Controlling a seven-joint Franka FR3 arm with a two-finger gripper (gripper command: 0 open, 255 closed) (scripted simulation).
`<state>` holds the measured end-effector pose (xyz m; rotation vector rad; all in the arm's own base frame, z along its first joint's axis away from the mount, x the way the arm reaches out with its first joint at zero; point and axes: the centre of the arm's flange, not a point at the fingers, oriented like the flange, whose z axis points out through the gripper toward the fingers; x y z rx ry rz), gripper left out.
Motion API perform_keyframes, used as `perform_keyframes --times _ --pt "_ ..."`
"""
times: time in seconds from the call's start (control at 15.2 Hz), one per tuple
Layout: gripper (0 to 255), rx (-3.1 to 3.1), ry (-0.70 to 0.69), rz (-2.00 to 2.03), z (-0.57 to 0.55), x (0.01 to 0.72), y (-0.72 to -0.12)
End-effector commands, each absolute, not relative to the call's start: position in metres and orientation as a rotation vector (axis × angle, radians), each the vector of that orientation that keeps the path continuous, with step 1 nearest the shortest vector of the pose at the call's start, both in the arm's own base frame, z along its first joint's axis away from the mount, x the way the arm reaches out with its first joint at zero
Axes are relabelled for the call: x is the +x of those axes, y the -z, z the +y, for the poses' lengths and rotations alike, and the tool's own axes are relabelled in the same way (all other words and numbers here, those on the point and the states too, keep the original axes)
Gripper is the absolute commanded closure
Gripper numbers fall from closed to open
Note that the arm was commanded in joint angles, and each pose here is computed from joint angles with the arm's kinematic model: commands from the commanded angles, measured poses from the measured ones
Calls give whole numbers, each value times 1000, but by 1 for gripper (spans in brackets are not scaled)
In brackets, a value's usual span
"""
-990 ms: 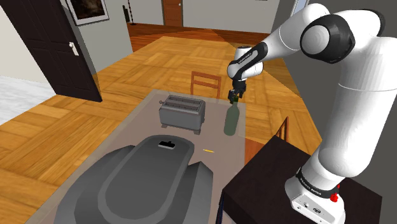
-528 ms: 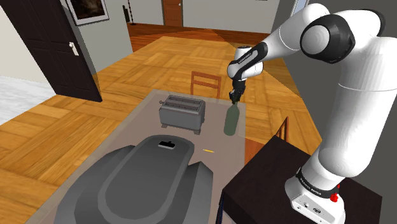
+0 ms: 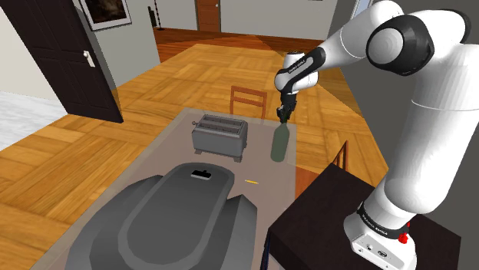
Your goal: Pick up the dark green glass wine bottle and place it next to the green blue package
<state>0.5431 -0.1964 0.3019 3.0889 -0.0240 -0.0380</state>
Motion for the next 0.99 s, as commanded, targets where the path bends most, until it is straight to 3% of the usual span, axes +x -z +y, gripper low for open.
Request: perform_keyframes --times 0.0,0.92 --pt "255 3089 38 -24 -197 542 -312" --pt "255 3089 38 -24 -197 542 -386"
